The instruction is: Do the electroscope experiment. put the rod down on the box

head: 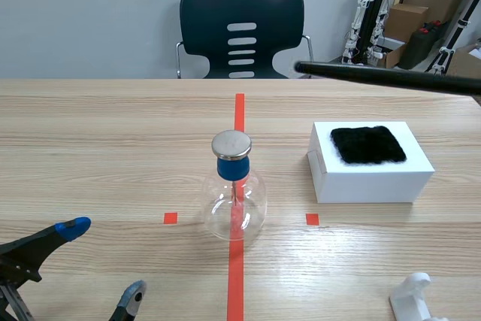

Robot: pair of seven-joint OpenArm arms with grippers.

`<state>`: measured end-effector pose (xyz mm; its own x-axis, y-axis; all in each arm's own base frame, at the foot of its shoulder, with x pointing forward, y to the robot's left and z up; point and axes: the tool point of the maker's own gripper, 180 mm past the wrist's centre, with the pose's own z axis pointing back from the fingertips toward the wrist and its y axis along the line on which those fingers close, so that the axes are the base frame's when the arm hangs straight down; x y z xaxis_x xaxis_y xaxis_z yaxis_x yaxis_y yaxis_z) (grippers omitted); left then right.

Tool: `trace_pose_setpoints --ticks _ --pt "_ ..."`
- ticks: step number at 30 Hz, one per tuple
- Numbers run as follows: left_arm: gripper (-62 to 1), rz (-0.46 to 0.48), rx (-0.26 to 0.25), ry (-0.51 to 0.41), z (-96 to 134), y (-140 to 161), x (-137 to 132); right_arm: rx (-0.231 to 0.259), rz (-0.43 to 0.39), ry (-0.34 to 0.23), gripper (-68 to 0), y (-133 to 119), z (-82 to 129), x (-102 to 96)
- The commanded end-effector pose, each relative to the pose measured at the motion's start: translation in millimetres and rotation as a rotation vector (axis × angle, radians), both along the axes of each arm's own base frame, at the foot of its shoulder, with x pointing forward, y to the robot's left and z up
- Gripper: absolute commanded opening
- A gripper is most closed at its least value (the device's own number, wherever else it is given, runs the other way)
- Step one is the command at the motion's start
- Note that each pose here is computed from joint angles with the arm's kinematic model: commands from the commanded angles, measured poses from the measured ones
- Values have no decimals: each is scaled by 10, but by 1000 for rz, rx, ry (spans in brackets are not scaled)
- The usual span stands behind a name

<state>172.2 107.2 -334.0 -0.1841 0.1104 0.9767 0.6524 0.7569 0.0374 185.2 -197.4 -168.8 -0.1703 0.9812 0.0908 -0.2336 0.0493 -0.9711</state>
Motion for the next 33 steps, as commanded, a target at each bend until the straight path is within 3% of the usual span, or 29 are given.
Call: trace_pose_setpoints --ticks 1,5,11,20,29,33 --pt "14 1 -22 -25 70 2 10 3 29 -12 -665 89 38 54" --pt "14 1 -22 -25 70 2 10 14 56 32 -665 219 -77 117" --pt "14 1 -22 -25 70 2 10 30 83 191 -665 386 -395 83" --pt "14 1 -22 -25 70 2 10 -18 86 420 -665 532 -841 -75" --pt "14 1 -22 -25 70 2 10 -51 60 588 -665 567 -1094 -179" --pt "14 1 -22 -25 70 2 10 -60 39 688 -665 558 -1225 -250"
